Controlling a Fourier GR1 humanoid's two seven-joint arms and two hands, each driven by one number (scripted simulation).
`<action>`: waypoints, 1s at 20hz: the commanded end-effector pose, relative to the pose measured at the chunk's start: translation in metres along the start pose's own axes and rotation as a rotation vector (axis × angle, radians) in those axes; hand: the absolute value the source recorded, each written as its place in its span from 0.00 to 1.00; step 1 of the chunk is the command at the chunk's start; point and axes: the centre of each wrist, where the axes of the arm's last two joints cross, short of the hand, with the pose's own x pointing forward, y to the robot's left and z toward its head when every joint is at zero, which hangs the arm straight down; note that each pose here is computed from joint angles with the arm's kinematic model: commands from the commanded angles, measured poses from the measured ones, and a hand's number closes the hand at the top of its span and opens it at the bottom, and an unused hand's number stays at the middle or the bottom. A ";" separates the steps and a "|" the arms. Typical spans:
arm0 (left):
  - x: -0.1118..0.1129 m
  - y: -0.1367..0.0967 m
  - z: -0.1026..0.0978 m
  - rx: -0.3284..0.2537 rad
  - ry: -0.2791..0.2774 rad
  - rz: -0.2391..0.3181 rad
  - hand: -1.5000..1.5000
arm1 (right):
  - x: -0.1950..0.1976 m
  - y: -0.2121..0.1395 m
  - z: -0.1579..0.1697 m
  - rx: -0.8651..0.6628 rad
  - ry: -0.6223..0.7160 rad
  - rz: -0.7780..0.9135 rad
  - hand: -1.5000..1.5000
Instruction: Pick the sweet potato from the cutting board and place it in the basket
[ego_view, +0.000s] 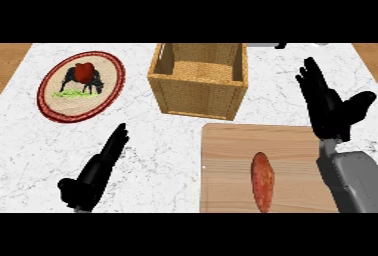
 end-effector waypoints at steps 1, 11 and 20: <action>0.012 0.007 -0.021 0.003 -0.042 -0.042 0.50 | -0.005 -0.023 0.015 0.029 0.000 -0.001 1.00; 0.075 0.061 -0.048 0.016 -0.178 -0.206 0.50 | -0.009 0.088 0.101 0.491 -0.349 -0.030 0.00; 0.071 0.066 -0.045 0.027 -0.175 -0.196 0.50 | 0.033 0.065 0.110 0.111 -0.265 0.544 0.00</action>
